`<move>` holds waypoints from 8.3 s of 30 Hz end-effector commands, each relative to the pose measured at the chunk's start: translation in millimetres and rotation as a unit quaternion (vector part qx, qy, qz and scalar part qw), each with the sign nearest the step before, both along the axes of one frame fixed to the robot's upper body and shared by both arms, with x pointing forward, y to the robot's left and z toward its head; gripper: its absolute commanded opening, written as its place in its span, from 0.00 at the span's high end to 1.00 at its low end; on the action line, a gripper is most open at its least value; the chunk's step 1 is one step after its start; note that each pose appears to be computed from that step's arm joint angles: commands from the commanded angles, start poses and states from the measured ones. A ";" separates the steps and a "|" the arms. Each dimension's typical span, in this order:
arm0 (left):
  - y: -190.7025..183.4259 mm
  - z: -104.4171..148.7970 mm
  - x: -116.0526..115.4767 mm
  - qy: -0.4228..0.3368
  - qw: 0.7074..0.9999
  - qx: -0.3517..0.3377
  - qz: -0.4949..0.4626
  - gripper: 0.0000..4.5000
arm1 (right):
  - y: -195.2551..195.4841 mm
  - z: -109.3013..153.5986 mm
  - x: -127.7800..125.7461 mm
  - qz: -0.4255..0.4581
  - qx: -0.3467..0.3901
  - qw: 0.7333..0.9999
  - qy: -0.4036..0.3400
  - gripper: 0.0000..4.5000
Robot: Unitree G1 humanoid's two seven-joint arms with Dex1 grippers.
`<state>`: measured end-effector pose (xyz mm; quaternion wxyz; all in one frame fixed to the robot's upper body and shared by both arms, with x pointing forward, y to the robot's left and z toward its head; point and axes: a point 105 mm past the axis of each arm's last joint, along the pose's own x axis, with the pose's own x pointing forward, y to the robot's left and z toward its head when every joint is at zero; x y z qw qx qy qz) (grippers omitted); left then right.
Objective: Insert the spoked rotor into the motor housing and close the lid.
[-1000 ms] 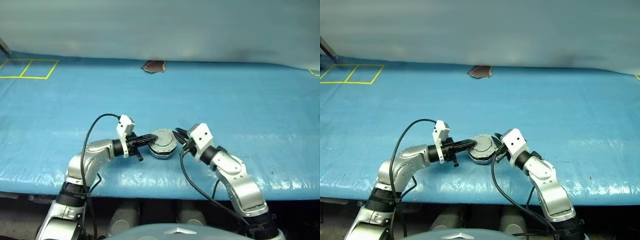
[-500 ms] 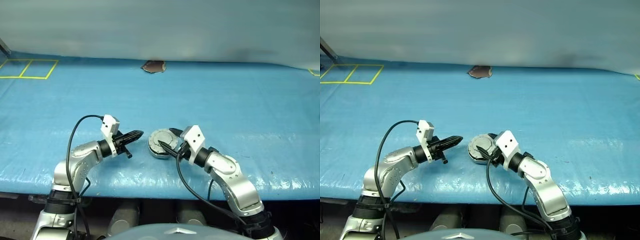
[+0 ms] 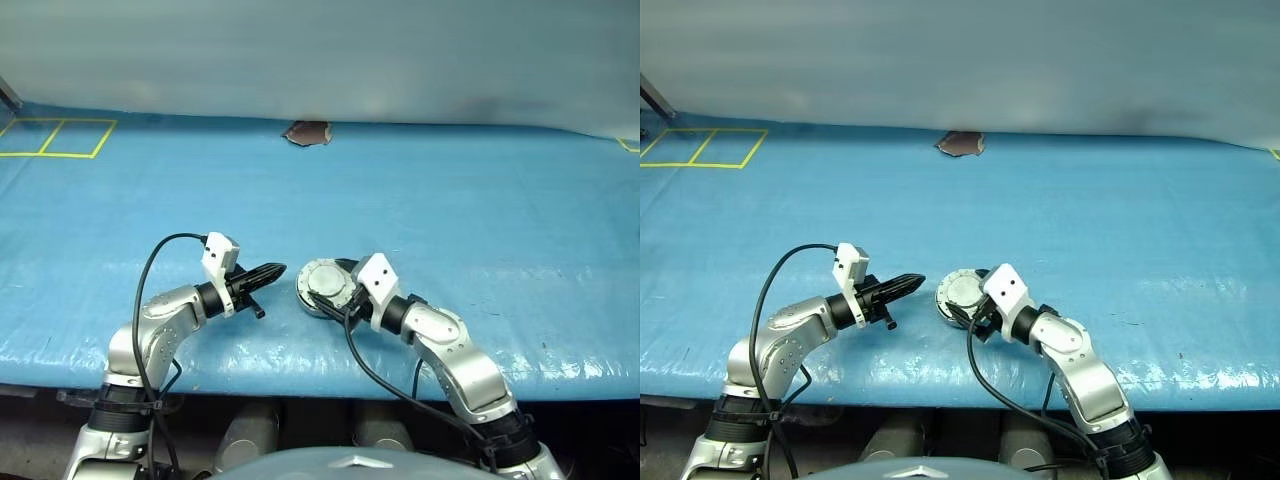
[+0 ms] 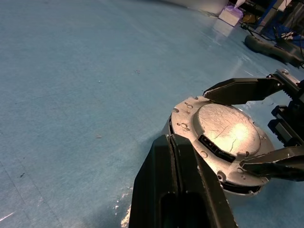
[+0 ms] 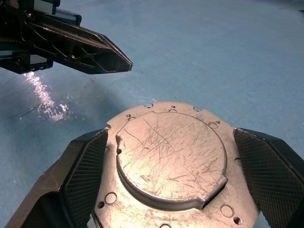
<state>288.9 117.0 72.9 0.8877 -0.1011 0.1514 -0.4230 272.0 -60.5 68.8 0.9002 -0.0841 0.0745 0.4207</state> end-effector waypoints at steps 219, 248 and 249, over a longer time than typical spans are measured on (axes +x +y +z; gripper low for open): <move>-55.1 65.6 5.8 0.163 0.879 -0.446 -0.046 0.00 | 6.4 86.6 -7.9 0.014 0.590 0.748 0.304 0.74; -39.9 41.1 19.8 0.156 0.889 -0.428 0.054 0.41 | -20.4 83.3 22.5 -0.122 0.574 0.782 0.211 0.32; -36.6 40.7 21.8 0.152 0.888 -0.430 0.065 0.41 | -23.4 82.6 24.1 -0.136 0.573 0.782 0.203 0.32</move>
